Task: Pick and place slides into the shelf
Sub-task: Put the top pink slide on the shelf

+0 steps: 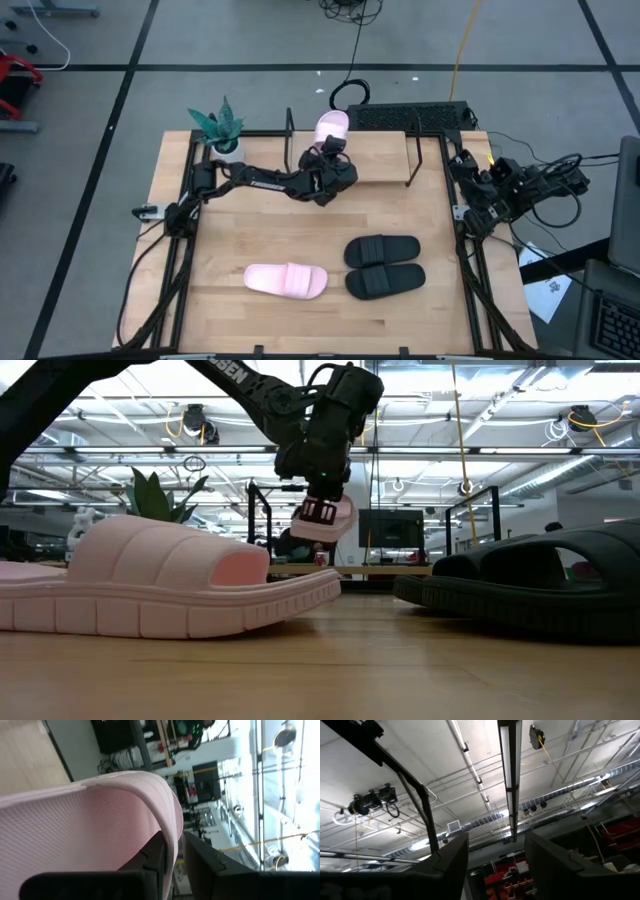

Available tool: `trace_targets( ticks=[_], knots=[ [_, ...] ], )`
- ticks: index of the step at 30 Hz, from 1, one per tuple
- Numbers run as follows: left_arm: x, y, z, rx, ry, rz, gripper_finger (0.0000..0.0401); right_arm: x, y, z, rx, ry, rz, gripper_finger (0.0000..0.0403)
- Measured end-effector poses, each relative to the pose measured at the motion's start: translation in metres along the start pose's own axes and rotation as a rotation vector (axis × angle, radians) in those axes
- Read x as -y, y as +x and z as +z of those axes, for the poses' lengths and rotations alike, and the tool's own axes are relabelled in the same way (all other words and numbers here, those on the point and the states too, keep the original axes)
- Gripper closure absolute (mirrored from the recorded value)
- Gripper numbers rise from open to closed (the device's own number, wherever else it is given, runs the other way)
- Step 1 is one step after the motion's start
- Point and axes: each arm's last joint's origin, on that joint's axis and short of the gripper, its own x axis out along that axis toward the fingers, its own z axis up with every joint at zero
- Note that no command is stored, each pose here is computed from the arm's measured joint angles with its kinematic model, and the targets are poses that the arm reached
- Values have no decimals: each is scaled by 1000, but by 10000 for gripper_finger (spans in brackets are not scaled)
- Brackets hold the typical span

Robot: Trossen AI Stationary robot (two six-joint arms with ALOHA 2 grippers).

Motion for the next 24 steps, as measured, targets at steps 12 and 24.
trace_targets(
  ticks=[12,24],
  knots=[
    [0,-9,0,79,-79,-28,338,0,-1,1,-5,21,18,218],
    [-5,-17,-1,66,-56,-23,338,0,-2,2,-9,49,18,218]
  ],
)
